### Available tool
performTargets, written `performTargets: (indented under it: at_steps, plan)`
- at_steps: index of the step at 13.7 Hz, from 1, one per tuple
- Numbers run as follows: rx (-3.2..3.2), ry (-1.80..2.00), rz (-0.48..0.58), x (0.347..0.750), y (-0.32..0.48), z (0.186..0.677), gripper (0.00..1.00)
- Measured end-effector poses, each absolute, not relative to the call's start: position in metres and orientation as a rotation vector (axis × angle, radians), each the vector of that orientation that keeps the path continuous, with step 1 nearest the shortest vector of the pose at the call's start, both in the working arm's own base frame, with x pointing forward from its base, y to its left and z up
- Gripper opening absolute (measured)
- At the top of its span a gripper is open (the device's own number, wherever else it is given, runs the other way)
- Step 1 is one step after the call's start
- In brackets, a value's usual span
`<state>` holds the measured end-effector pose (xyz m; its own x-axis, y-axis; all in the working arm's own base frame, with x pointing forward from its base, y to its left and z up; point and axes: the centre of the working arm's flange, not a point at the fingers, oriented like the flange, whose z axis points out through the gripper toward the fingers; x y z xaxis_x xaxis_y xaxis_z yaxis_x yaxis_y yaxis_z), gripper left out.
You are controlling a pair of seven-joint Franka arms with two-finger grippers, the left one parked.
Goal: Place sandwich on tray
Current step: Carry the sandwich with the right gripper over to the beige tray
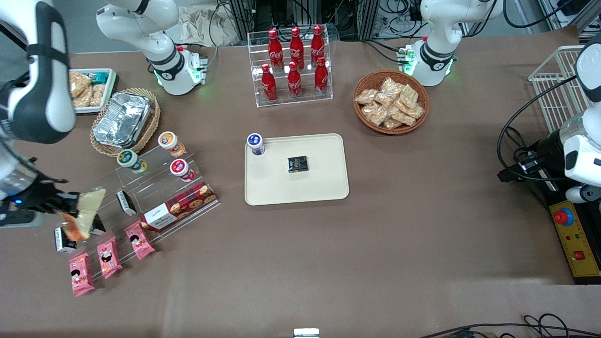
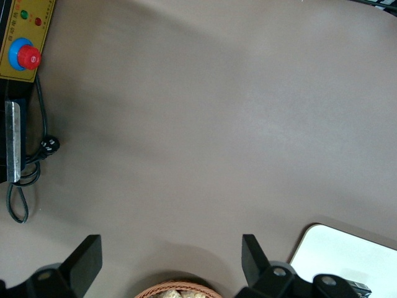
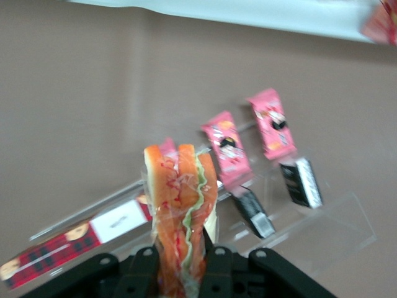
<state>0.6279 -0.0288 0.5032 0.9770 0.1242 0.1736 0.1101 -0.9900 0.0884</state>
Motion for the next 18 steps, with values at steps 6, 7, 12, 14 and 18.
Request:
performTargets:
  at_steps: [6, 7, 12, 14, 18]
  plan:
    - [2.939, 0.839, 0.304, 0.613, 0.135, 0.513, 0.19]
    - [2.915, 0.925, 0.303, 0.606, 0.162, 0.512, 0.19]
    - [2.759, 1.315, 0.258, 0.568, 0.276, 0.493, 0.19]
    - [2.712, 1.402, 0.226, 0.556, 0.307, 0.478, 0.19]
    - [2.6, 1.558, 0.192, 0.54, 0.354, 0.44, 0.19]
